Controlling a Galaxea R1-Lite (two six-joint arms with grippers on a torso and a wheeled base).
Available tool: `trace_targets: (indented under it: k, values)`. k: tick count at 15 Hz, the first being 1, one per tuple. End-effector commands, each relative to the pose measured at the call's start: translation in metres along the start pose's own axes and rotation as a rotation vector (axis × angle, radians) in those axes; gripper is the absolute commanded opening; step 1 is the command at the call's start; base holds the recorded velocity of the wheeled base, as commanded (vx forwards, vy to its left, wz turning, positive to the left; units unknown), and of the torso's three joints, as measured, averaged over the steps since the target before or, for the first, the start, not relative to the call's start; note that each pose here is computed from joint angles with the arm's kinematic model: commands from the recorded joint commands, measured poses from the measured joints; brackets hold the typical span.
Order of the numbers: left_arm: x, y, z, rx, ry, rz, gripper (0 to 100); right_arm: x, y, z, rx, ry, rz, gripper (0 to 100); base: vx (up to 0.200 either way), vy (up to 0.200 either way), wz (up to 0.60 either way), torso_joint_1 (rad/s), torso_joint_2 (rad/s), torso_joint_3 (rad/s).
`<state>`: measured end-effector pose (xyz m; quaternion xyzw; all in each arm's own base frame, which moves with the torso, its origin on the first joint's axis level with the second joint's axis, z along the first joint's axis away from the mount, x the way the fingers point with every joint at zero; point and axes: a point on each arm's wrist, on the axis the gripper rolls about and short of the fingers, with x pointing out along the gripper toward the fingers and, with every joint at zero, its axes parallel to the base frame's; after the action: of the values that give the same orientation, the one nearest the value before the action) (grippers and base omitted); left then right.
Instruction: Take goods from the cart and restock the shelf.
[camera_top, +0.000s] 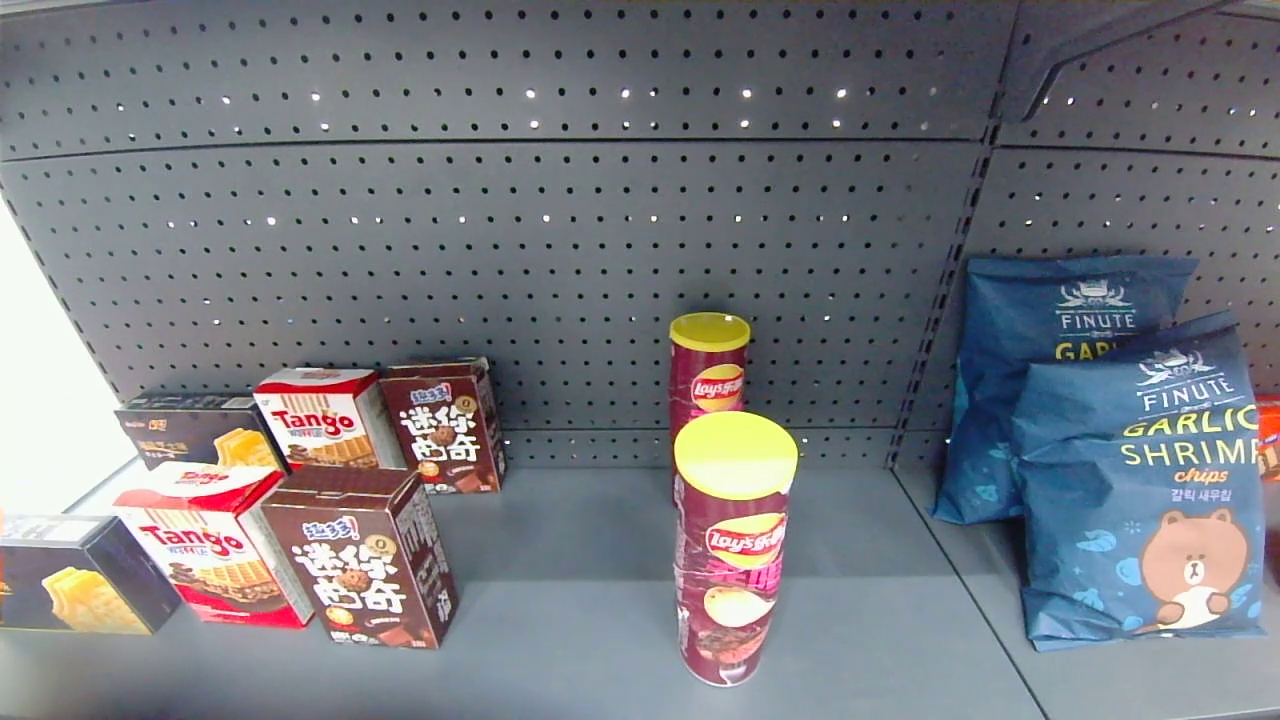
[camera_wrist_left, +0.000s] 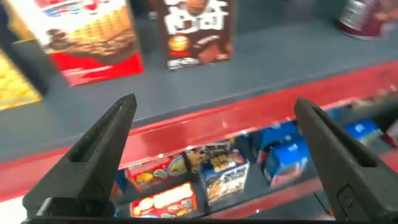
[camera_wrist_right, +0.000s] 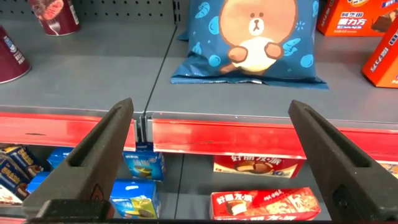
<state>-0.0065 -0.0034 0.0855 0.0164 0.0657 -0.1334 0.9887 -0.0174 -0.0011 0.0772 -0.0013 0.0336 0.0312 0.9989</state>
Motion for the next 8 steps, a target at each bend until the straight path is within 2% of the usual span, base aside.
trace_targets:
  k: [1,3,4,5,6,7,8]
  values:
    - [-0.003,-0.001,-0.001,0.002,-0.042,0.098,100,0.0,0.0,0.0,-0.001,0.005,0.001,100,0.0,0.0,0.0,0.0,0.0,0.0]
    - [-0.01,-0.001,-0.003,0.067,-0.11,0.284,100,0.0,0.0,0.0,-0.001,0.005,0.001,100,0.0,0.0,0.0,0.0,0.0,0.0]
    - [-0.01,-0.001,-0.003,0.067,-0.11,0.284,100,0.0,0.0,0.0,-0.001,0.005,0.001,100,0.0,0.0,0.0,0.0,0.0,0.0]
    - [-0.013,-0.001,-0.004,0.079,-0.136,0.308,100,0.0,0.0,0.0,-0.001,0.005,0.001,100,0.0,0.0,0.0,0.0,0.0,0.0]
    - [-0.016,-0.001,-0.006,0.081,-0.178,0.29,100,0.0,0.0,0.0,0.0,0.005,0.001,100,0.0,0.0,0.0,0.0,0.0,0.0]
    - [-0.016,-0.001,-0.006,0.065,-0.177,0.286,100,0.0,0.0,0.0,-0.001,0.005,0.001,100,0.0,0.0,0.0,0.0,0.0,0.0]
    - [-0.016,-0.001,-0.009,0.04,-0.153,0.272,100,0.0,0.0,0.0,-0.001,0.005,0.001,100,0.0,0.0,0.0,0.0,0.0,0.0]
